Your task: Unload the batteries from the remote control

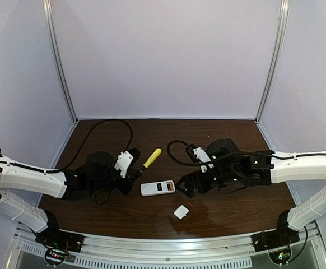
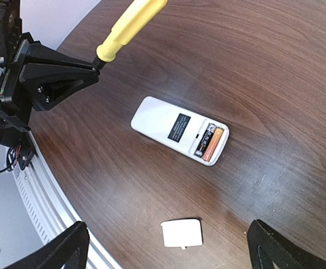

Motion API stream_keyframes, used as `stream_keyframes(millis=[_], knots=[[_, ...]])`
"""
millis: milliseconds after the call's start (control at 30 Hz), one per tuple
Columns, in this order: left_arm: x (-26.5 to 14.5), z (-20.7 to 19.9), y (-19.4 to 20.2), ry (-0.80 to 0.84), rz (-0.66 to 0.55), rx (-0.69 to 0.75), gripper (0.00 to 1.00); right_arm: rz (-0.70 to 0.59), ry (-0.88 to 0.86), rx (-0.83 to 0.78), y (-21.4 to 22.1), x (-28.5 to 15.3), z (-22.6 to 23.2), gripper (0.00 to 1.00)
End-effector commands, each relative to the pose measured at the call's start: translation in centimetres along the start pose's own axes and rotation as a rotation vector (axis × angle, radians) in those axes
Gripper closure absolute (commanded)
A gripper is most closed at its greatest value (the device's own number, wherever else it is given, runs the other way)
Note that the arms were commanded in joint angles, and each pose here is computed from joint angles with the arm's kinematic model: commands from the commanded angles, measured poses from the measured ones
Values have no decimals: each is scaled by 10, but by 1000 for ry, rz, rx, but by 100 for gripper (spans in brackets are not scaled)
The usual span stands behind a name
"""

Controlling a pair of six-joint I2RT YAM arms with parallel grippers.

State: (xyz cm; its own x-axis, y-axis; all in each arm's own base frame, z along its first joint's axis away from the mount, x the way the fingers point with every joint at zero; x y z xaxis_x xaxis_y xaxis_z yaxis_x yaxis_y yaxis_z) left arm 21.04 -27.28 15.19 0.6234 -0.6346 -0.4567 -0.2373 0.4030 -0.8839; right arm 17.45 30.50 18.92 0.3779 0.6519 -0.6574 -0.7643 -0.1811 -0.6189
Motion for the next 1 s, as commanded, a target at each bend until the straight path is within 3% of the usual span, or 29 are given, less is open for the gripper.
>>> stream_keyframes(millis=[0, 533, 967], knots=[[-7, -12, -18, 30, -126, 26, 100, 23, -65, -6, -5, -17, 11, 0], [8, -58, -15, 95, -134, 109, 100, 124, -122, 57, 0, -35, 22, 0], [8, -67, -15, 144, -167, 135, 100, 142, -101, 147, -14, -43, 19, 0]])
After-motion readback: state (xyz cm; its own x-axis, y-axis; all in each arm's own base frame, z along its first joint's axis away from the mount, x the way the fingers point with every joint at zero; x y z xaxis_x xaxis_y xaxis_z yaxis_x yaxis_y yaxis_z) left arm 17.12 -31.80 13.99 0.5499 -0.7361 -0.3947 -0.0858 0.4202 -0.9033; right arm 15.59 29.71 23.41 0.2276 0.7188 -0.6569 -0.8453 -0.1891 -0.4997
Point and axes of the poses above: each gripper's point midway between its finger pads, its own x axis out along the fingers, its own z axis along the line the jaws close on, y = z × x, the point moved 5 cm from there along -x, back along the fingers, and after that the axes turned 5 degrees about x, right-handed, at the moved point
